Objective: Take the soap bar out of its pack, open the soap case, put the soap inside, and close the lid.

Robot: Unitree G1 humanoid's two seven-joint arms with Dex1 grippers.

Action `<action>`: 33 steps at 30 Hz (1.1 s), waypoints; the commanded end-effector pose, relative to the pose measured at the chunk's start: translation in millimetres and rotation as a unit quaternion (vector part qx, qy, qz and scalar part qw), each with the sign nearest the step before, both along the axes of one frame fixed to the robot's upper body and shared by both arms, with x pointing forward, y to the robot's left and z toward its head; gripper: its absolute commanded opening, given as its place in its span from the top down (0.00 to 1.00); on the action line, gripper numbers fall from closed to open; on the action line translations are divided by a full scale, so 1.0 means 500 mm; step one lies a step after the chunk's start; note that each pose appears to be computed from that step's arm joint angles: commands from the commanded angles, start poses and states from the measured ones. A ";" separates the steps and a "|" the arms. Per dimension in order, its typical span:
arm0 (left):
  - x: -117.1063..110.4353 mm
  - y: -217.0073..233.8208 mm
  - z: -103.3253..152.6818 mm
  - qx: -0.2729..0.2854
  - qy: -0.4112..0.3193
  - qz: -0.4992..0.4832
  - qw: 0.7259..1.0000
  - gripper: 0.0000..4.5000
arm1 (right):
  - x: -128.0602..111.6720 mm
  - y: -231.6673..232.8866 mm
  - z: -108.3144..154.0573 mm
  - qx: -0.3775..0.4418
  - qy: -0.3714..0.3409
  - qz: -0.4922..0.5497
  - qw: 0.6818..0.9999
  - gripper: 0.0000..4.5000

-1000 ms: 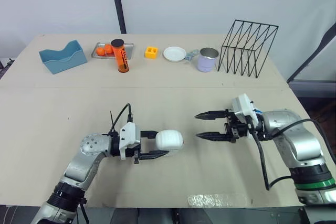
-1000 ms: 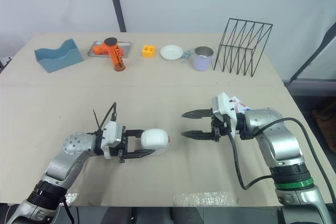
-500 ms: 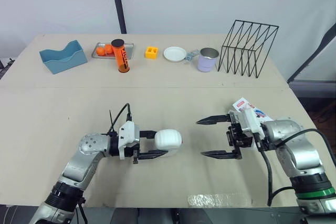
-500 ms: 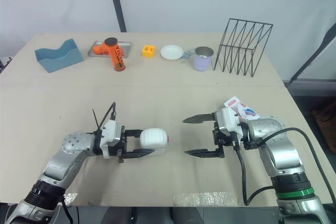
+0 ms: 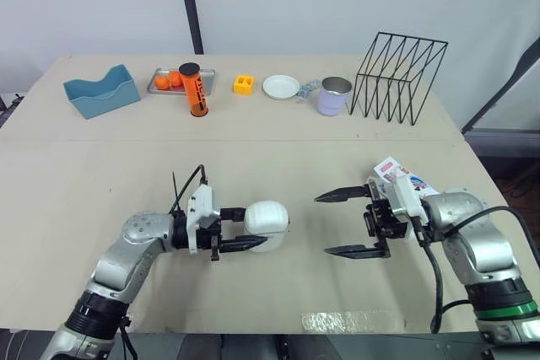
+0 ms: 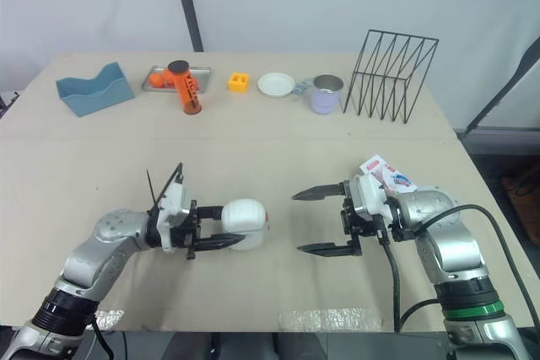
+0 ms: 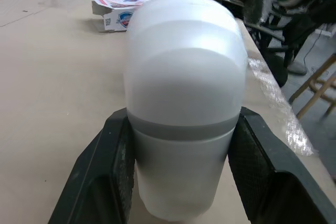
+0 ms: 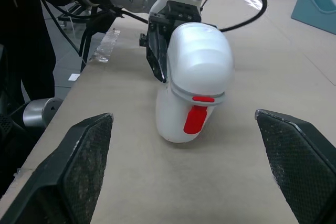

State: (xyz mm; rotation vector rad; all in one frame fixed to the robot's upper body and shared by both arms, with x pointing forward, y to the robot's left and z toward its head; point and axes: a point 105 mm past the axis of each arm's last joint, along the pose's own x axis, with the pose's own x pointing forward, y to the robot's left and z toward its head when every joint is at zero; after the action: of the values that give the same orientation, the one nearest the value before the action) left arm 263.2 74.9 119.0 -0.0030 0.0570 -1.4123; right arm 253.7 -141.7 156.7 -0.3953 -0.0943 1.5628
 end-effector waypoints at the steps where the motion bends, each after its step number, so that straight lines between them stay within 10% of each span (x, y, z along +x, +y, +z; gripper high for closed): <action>1: 0.016 0.010 0.042 -0.028 0.073 0.020 0.997 0.56 | -0.001 0.011 0.023 0.007 -0.024 0.016 1.000 0.01; 16: 0.019 0.017 0.028 0.001 0.367 0.041 0.929 0.56 | 0.005 0.026 0.029 0.014 -0.024 0.015 1.000 0.01; 33: 0.032 0.035 -0.041 0.083 0.406 0.110 0.904 0.56 | 0.003 0.033 0.023 0.011 -0.019 0.018 1.000 0.01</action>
State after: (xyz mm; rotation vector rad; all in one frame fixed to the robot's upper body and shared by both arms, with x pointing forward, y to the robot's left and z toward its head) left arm 275.9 85.1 109.5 -0.5133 0.8142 -1.1600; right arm 258.9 -128.8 161.2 -0.3790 -0.1125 1.5730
